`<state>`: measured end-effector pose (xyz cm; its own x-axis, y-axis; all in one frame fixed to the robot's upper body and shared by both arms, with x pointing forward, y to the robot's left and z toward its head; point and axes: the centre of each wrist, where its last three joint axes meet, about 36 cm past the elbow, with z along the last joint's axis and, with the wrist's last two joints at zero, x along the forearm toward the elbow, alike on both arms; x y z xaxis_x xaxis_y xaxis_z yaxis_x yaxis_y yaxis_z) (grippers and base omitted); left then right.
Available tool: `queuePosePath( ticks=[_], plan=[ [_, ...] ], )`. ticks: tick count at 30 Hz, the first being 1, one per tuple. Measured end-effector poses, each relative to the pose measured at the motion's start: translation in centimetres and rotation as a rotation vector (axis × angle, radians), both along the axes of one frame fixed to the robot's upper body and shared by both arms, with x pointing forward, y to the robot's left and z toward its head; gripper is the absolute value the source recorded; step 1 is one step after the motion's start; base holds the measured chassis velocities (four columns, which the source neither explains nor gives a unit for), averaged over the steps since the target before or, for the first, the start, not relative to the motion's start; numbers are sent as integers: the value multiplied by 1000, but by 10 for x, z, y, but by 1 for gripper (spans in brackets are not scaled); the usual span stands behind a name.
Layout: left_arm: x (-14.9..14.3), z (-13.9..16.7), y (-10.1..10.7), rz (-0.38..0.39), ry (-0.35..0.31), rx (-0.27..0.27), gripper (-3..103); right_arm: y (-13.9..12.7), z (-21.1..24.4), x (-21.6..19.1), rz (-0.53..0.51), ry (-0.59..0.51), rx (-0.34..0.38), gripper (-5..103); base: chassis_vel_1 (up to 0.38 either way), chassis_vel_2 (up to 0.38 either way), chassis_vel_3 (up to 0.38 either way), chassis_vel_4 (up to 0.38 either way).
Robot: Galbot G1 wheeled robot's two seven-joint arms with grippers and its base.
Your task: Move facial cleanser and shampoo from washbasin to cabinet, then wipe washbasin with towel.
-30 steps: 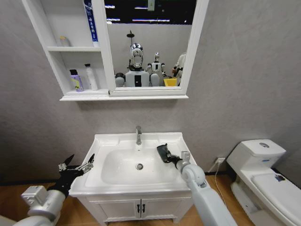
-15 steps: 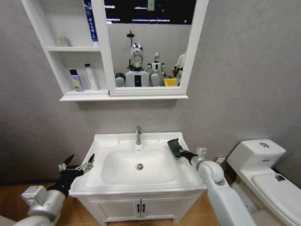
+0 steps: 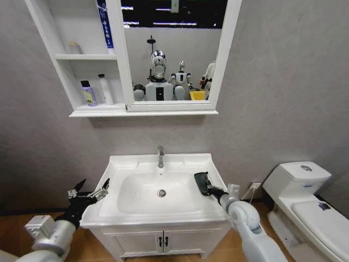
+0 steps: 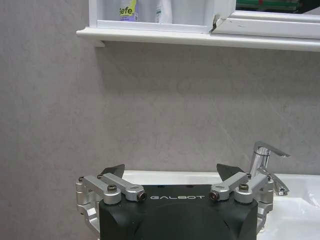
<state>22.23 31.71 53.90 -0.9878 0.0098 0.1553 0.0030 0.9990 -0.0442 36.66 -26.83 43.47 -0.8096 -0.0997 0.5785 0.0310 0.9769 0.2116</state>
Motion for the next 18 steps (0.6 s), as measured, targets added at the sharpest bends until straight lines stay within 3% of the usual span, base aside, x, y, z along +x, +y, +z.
queuePosePath(
  ticks=[10, 18],
  plan=[
    [0, 0, 0, 0, 0, 0, 100, -27, -17, 22, -39, 30, -15, 0, 0, 0, 0, 0],
    [0, 0, 0, 0, 0, 0, 100, -42, -8, 53, 65, -48, -17, 0, 0, 0, 0, 0]
  ],
)
